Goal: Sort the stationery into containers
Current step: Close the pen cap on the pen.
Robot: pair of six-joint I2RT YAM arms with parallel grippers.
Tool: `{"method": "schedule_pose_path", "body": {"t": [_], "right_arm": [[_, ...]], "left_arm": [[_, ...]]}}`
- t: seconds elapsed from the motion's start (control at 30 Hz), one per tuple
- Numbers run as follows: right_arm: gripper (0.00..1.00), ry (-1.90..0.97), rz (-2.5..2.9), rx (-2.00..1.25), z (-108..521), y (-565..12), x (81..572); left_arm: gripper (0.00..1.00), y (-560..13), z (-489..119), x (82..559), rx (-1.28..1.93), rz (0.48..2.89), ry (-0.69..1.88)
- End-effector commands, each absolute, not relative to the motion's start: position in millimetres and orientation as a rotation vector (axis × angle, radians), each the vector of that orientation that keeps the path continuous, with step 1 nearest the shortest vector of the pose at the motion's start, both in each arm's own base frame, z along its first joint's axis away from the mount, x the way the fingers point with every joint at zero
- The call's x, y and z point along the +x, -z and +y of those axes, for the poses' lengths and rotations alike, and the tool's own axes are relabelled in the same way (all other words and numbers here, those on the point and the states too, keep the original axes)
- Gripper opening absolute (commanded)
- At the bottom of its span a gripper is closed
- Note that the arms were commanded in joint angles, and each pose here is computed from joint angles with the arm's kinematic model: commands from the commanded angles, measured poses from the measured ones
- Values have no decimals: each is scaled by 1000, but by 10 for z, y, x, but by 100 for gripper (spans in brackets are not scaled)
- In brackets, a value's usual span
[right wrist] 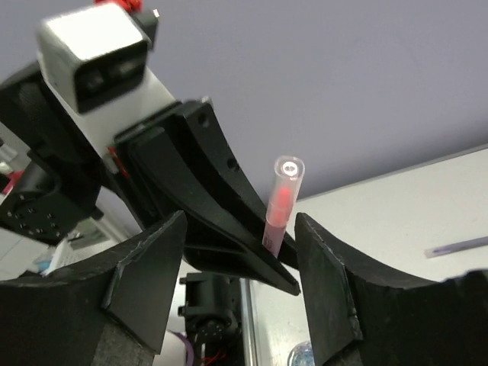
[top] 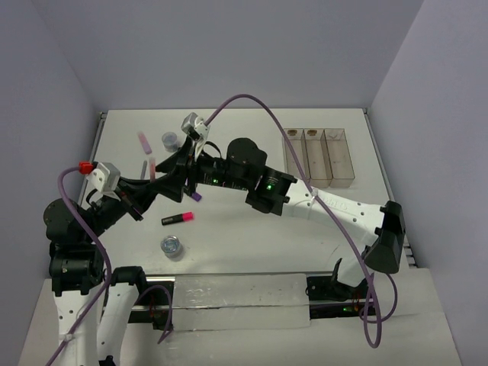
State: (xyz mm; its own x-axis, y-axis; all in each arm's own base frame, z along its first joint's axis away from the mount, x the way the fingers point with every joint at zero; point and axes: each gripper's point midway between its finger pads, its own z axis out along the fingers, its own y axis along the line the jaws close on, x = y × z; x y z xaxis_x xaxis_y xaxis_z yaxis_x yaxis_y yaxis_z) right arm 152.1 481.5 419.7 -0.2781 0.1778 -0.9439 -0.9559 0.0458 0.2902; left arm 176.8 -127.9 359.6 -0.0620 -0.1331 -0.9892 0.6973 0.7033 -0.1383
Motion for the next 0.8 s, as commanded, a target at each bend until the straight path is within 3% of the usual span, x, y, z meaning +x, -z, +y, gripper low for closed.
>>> {"method": "schedule_pose_path", "body": {"t": [0.0,0.03,0.2,0.33,0.5,0.7,0.77], "right_arm": [[64,-1398,1191,-795,4569,-4840,1508],[59,-1367,1211,-743,4561,-4869,1606],[62,-1375,1233,-726,4715,-4891,1694],[58,-1388,1248,-714,4825,-4861,1748],[44,-1388,1255,-732,4907,-4828,1766],[47,-1401,1276,-744,4946,-4727,1755],[45,-1397,1288,-747,4960,-4667,1759]], "left_arm": [[0,-3696,-1286,1748,464,1454,755],[0,-3696,-1300,1726,467,1452,769],[0,-3646,-1312,1692,490,1458,767],[0,-3659,-1318,1684,496,1451,769],[0,-3667,-1322,1684,504,1443,767],[0,-3673,-1327,1686,504,1436,772],[0,-3672,-1322,1693,500,1437,769]]}}
